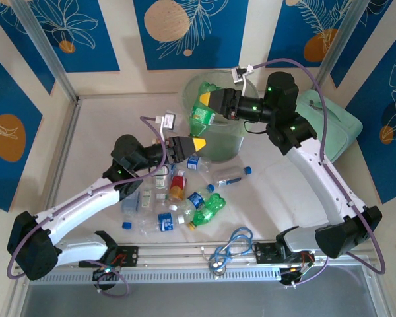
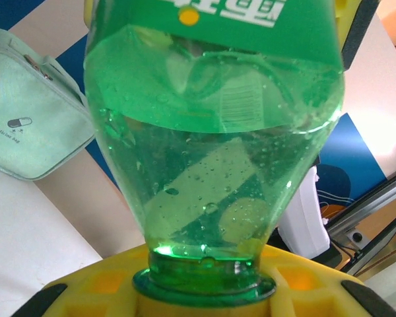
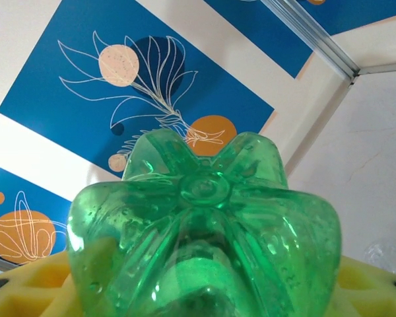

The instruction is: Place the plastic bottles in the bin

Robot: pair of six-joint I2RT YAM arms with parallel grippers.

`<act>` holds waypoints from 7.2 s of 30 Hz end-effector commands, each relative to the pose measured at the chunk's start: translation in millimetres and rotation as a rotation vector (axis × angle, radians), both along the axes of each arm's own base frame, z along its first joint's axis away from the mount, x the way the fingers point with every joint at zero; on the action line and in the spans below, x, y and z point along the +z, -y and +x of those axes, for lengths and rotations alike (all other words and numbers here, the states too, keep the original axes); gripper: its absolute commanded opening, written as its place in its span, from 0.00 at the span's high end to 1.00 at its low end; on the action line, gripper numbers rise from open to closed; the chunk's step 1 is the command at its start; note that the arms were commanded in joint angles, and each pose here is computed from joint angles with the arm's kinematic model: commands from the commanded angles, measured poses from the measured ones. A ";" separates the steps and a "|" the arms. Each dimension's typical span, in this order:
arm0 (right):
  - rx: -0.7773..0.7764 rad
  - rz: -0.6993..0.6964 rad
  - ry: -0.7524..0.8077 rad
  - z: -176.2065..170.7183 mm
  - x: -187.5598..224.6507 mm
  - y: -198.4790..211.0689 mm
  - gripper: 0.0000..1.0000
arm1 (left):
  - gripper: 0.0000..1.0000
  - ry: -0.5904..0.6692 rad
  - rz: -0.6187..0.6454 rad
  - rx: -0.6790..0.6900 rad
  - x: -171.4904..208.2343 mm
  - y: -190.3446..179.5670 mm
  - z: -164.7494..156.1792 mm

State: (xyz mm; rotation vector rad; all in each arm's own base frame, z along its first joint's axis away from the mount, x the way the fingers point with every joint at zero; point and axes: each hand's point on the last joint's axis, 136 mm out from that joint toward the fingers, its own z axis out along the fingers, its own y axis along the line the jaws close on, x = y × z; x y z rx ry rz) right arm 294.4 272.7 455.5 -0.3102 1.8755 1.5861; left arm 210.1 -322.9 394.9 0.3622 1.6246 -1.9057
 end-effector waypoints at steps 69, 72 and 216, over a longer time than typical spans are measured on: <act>-0.337 -0.547 0.084 14.9 -71.8 12.2 0.20 | 0.17 -0.188 1.418 0.593 -272.8 -138.4 96.9; -0.330 -0.547 0.076 12.8 -75.9 11.3 0.20 | 0.19 -0.193 1.439 0.587 -279.8 -138.7 97.8; -0.433 -0.793 0.020 67.0 -88.4 35.3 0.29 | 0.11 -0.830 0.676 0.864 -220.2 -187.1 173.6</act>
